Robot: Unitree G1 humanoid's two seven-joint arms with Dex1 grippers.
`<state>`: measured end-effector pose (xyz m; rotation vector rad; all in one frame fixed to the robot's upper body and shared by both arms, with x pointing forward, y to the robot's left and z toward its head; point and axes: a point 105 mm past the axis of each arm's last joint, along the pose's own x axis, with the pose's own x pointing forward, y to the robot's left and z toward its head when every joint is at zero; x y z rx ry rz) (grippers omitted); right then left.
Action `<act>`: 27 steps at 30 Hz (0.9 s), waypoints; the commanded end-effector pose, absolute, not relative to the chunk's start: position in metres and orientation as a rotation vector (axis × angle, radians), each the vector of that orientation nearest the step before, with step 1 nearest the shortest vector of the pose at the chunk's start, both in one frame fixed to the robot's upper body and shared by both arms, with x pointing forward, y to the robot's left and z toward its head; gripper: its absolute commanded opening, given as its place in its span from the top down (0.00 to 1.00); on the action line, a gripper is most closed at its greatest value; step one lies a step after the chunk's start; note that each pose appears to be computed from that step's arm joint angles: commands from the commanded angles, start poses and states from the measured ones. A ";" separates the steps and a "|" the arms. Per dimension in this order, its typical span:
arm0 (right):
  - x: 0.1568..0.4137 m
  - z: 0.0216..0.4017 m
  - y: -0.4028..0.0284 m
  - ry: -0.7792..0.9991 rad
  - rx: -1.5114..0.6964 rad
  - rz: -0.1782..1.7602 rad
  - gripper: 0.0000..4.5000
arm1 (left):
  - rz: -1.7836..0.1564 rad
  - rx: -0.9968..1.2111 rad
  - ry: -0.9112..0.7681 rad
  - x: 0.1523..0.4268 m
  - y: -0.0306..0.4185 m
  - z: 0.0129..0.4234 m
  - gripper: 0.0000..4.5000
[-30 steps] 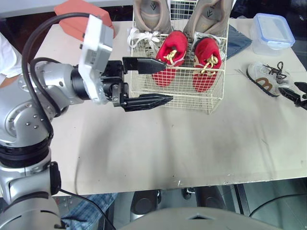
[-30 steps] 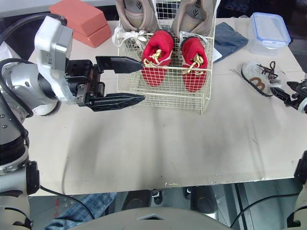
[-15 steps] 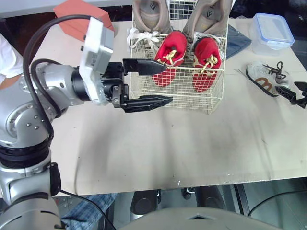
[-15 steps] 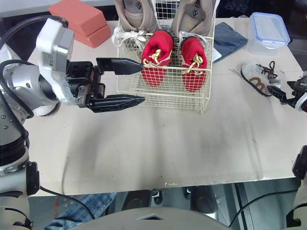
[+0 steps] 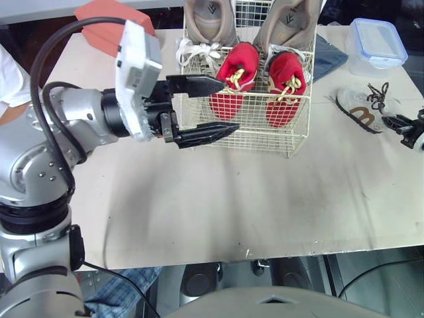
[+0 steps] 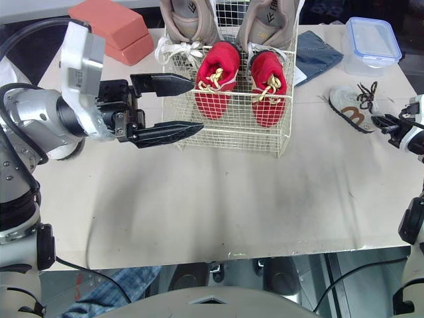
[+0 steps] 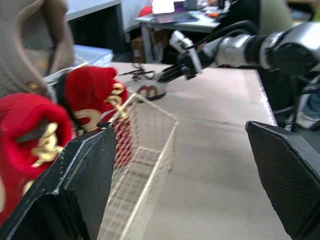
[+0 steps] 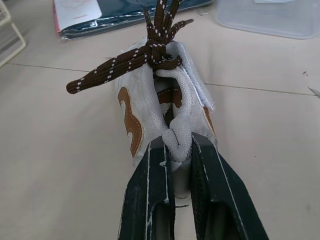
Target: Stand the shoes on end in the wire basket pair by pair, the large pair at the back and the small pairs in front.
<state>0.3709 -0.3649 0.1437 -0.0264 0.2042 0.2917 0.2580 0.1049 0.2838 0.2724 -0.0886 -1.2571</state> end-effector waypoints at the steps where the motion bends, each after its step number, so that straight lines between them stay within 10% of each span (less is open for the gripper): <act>1: 0.369 0.172 -0.369 0.105 -0.041 0.313 0.99 | -1.275 0.309 -0.134 0.255 0.102 0.288 0.00; 14: 0.326 0.279 -0.363 -0.432 -0.140 0.366 0.99 | -1.291 0.337 -0.146 0.258 0.107 0.289 0.00; 27: 0.254 0.329 -0.195 -0.643 -0.333 0.976 0.99 | -1.299 0.366 -0.176 0.271 0.129 0.303 0.00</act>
